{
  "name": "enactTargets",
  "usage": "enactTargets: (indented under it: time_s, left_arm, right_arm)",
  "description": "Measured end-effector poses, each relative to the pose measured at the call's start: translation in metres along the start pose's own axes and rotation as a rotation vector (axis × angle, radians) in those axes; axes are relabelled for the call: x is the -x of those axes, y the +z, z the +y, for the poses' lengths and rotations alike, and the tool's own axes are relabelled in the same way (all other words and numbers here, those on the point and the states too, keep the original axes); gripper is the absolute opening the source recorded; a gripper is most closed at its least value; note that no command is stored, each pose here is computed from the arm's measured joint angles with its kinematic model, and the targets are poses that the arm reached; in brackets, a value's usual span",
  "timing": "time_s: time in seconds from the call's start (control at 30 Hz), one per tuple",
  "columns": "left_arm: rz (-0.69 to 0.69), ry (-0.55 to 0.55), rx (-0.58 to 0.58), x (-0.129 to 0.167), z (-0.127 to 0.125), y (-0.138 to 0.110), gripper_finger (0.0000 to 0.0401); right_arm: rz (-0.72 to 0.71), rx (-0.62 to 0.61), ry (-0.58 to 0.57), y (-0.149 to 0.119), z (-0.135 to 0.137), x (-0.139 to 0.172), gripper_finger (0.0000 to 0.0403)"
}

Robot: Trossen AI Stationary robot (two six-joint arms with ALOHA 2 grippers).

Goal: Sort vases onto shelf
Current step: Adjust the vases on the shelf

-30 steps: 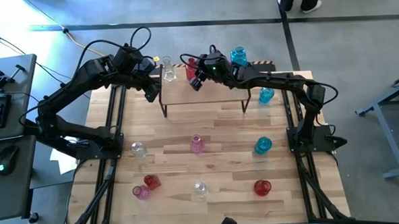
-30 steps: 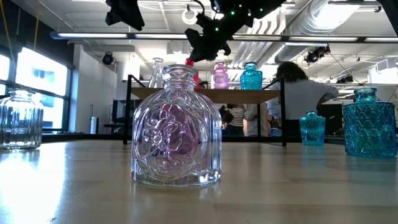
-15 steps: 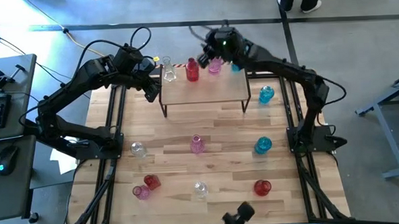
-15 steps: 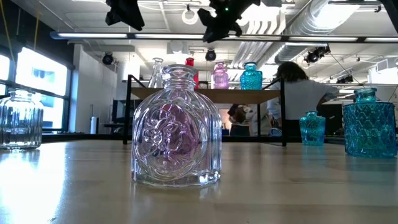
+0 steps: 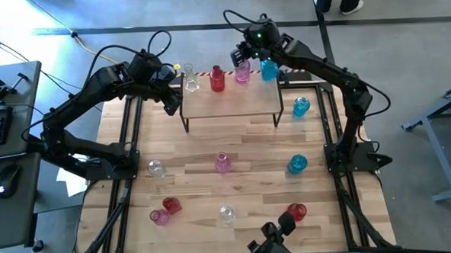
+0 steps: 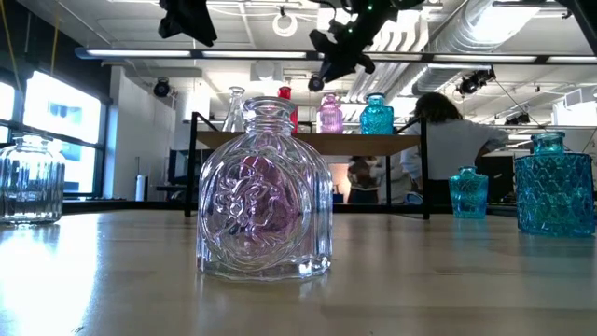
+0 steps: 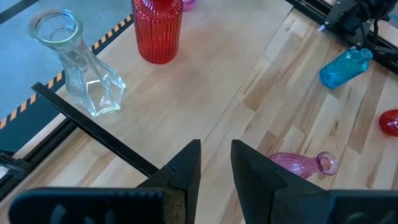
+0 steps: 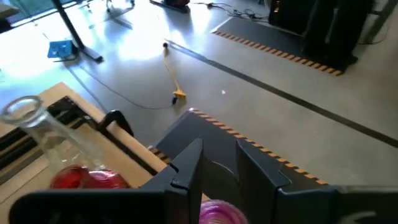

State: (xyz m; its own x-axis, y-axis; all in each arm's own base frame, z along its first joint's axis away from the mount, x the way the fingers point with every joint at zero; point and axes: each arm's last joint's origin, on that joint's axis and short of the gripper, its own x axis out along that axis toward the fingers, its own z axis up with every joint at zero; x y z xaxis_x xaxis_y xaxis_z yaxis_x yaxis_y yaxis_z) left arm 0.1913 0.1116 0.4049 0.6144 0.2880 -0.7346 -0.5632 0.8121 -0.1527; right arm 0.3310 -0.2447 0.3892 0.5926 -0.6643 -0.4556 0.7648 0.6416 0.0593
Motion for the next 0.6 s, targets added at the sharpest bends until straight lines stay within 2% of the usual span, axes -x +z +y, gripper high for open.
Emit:
enactTargets:
  time_s: [0.37,0.6]
  left_arm:
    - [0.011,0.001,0.002,-0.004,0.0,0.001,0.0081]
    - [0.011,0.001,0.019,-0.004,0.0,0.001,0.0081]
  right_arm:
    - [0.062,-0.01,-0.002,-0.012,-0.003,-0.023,0.008]
    - [0.068,-0.029,0.0,-0.014,-0.002,-0.024,0.008]
